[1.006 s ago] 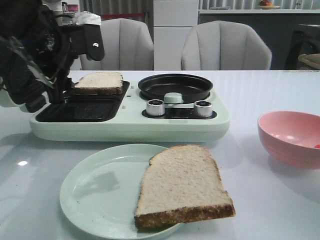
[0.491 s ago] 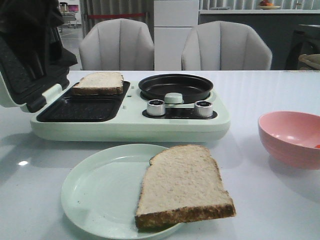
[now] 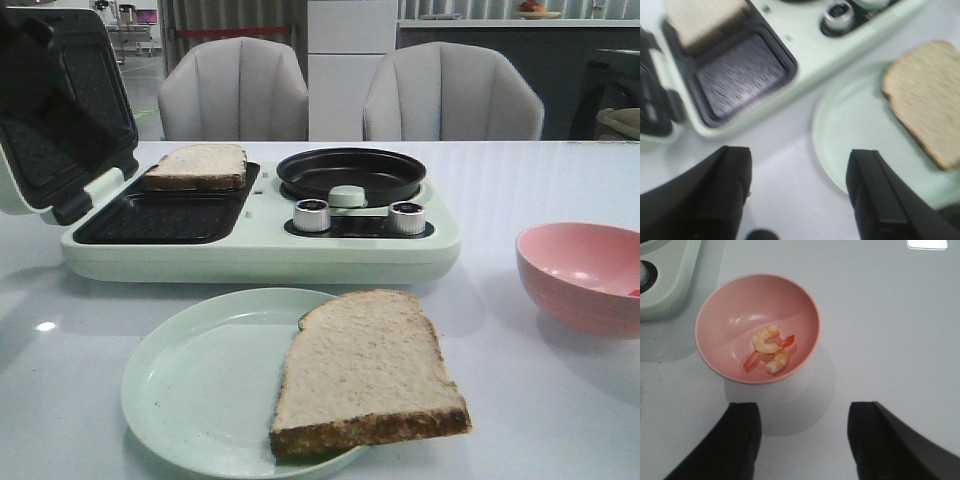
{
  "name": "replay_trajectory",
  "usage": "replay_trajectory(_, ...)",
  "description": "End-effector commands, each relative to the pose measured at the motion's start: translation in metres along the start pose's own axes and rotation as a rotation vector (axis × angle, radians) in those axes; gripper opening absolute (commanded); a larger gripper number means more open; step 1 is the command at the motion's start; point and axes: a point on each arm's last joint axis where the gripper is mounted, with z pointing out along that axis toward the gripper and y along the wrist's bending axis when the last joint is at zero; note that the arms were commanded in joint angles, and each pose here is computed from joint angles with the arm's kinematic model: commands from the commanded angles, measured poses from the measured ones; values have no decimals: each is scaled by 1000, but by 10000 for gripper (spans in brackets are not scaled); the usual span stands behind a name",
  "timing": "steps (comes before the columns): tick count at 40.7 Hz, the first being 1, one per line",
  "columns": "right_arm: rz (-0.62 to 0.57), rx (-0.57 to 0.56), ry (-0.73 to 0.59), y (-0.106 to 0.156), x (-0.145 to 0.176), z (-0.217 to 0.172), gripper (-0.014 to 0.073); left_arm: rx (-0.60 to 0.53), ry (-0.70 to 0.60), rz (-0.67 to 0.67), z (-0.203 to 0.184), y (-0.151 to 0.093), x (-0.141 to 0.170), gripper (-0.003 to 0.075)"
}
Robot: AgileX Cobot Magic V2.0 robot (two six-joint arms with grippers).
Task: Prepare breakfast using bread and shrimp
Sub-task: 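Reach the right gripper to the remaining bread slice and grasp it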
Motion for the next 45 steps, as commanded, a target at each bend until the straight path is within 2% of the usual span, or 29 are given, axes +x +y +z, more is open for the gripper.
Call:
replay_trajectory(1, -10, 4, -88, 0, -13, -5, 498, 120, -35, -44, -23, -5, -3, 456)
replay_trajectory(6, -10, 3, -98, 0, -14, -5, 498, 252, -82, -55, -45, -10, 0, 456)
replay_trajectory(9, -10, 3, -94, 0, -14, -5, 498, 305, -157, -80, -65, -7, 1, 456)
replay_trajectory(16, 14, -10, -82, 1, -13, -5, 498, 320, -310, -122, -100, 6, 16, 456)
replay_trajectory(21, 138, -92, -78, 8, -14, -3, 498, 314, -352, -189, -111, 14, 35, 456)
replay_trajectory(23, 144, -126, -33, 13, -13, 0, 498, 310, -358, -201, -111, 15, 42, 456)
replay_trajectory(27, 81, -226, 104, 28, -9, 12, 498, 316, -386, -209, -109, 15, 52, 456)
replay_trajectory(36, 57, -468, 340, 76, 5, 45, 498, 320, -448, -211, -107, 15, 49, 456)
replay_trajectory(41, 80, -512, 404, 97, 13, 68, 498, 320, -445, -211, -106, 14, 49, 456)
replay_trajectory(45, 118, -505, 438, 106, 19, 87, 498, 320, -445, -211, -106, 14, 49, 456)
